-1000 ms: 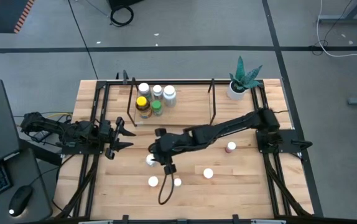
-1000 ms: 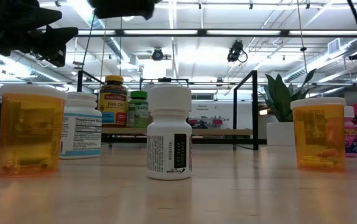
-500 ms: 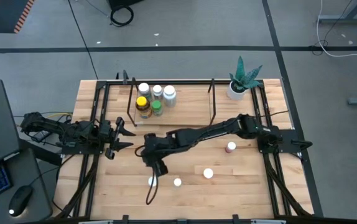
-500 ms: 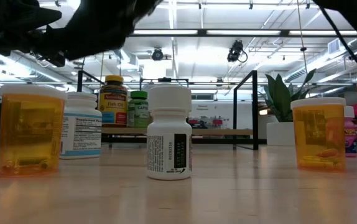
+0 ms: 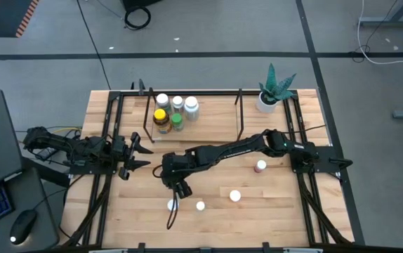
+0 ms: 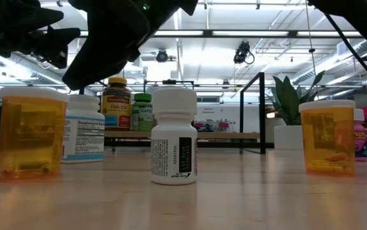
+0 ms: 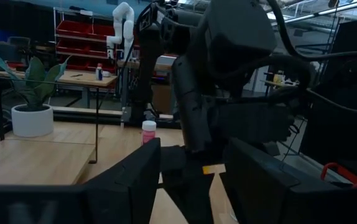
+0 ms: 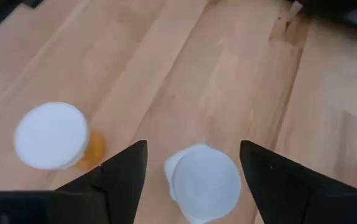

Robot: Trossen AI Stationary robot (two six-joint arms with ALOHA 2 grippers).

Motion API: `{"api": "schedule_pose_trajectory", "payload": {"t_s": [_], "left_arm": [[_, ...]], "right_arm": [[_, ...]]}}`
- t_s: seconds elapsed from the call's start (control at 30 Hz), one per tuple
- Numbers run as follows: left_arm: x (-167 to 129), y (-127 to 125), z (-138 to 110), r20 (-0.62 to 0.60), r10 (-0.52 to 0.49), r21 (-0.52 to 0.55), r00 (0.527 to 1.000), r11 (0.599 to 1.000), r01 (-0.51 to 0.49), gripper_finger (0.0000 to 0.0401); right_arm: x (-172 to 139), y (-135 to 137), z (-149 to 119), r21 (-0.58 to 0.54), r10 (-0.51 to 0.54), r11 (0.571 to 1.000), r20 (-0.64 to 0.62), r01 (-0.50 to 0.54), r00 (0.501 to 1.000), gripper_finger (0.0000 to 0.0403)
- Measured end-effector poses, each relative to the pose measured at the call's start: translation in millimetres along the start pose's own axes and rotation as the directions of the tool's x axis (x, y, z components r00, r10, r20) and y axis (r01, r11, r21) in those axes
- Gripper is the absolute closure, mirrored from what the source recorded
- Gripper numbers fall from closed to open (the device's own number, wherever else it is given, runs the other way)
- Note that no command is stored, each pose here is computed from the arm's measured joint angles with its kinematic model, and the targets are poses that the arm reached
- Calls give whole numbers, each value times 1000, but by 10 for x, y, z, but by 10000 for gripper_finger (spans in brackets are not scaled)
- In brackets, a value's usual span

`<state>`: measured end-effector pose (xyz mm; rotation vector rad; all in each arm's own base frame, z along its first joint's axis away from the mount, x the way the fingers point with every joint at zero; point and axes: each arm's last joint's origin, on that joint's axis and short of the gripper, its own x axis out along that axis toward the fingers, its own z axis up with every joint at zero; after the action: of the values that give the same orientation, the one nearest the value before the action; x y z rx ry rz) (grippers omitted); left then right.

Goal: Pick and place medicine bottles onto shelf by color
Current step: Put the blue pill bottle on the shelf aligned with the other red pill bottles

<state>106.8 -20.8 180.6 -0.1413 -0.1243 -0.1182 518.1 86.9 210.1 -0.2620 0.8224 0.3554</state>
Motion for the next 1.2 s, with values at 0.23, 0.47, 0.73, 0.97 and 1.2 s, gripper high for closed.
{"api": "schedule_pose_trajectory", "payload": {"t_s": [0.23, 0.47, 0.73, 0.97, 1.2], "left_arm": [[0, 0, -1, 0, 0, 0, 1000, 1000, 0, 210], [0, 0, -1, 0, 0, 0, 1000, 1000, 0, 202], [0, 0, 0, 0, 0, 0, 1000, 1000, 0, 208], [0, 0, 1, 0, 0, 0, 1000, 1000, 0, 202], [0, 0, 1, 0, -1, 0, 1000, 1000, 1, 209]], "right_arm": [[55, 7, -54, -11, 5, 1000, 0, -5, 1000, 137], [51, -29, -67, -12, 1, 1000, -5, -1, 1000, 137], [93, -114, -121, -1, -23, 1000, 12, 23, 1000, 136], [91, -120, -130, -26, -15, 1000, 7, 15, 1000, 127], [208, -92, -274, -24, 10, 1000, -7, -10, 1000, 140]]}}
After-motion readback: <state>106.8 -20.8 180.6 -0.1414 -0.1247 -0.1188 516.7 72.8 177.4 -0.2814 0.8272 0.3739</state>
